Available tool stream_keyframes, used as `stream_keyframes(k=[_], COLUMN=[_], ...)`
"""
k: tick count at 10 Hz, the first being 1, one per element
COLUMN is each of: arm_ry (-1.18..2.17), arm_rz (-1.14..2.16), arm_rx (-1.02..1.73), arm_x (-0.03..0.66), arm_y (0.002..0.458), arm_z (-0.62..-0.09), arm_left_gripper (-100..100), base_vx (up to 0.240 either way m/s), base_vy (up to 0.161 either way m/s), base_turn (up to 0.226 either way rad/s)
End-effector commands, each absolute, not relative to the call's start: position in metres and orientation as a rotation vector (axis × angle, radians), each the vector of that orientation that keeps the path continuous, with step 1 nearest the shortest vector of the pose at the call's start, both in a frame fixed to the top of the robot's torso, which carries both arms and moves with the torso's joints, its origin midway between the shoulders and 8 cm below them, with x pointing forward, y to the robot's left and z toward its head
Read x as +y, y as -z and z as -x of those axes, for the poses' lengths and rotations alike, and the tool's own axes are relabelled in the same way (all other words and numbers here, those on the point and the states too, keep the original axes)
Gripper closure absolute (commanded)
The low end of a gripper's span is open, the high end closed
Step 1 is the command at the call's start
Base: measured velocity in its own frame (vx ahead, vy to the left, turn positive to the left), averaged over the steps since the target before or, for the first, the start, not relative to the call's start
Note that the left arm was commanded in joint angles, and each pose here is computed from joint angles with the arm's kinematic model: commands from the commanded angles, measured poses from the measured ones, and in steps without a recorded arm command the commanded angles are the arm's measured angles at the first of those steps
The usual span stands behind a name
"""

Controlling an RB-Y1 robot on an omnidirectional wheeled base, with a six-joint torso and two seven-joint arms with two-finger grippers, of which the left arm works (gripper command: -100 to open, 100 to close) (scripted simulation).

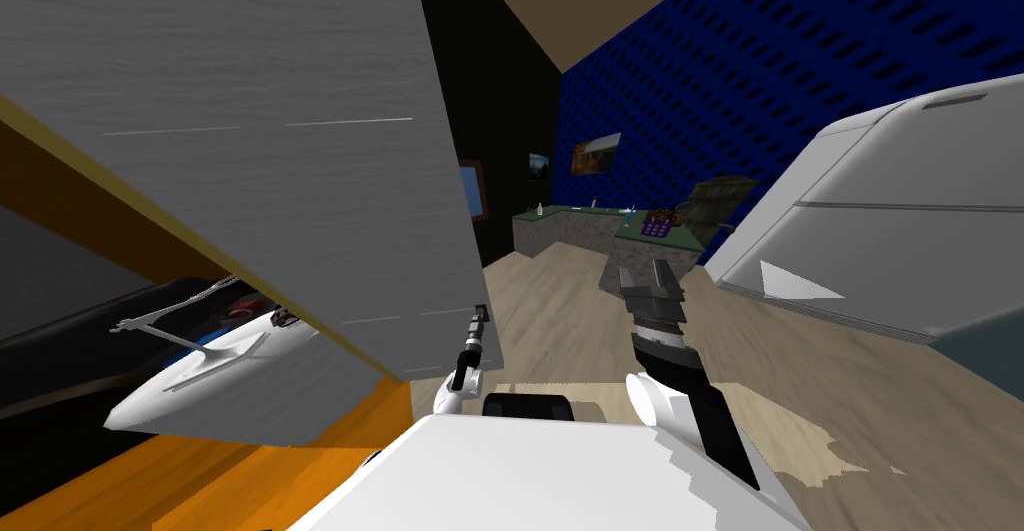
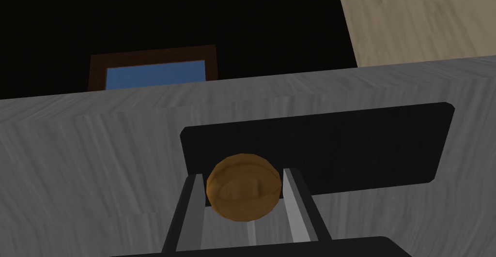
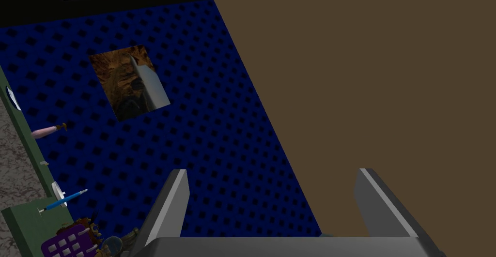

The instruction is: Push the door open

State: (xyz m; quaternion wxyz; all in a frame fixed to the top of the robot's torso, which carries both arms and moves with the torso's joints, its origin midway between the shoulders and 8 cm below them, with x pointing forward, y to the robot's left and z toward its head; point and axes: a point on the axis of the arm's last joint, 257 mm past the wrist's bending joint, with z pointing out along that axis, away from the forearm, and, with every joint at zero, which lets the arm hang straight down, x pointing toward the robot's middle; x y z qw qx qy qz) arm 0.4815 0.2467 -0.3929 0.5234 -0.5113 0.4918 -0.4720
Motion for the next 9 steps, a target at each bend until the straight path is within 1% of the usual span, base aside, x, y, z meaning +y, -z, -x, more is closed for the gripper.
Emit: stream_keyframes(k=[1,2,3,4,6,7,9], arm_ry=[1.12,1.119,1.119,1.095,1.084,1.06,1.037], arm_rz=[1.235,1.254,1.251,1.25,1.252,1.259,1.27], arm_rx=[1.146,1.129,1.149,1.13,1.122,1.102,1.078], arm_x=[0.259,0.258,0.254,0.272,0.279,0.294,0.309], arm_y=[0.391,0.391,0.394,0.392,0.391,0.39,0.389], arm_z=[-0.482,-0.482,-0.481,-0.481,-0.48,-0.479,-0.477], arm_left_gripper=[100,100,100,100,100,100,100], base_vx=[0.201,0.199,0.088,0.139,0.168,0.182,0.223], base_vy=[-0.084,-0.081,-0.034,-0.044,-0.061,-0.054,-0.072], base_turn=[0.068,0.072,0.03,0.028,0.042,0.038,0.071])
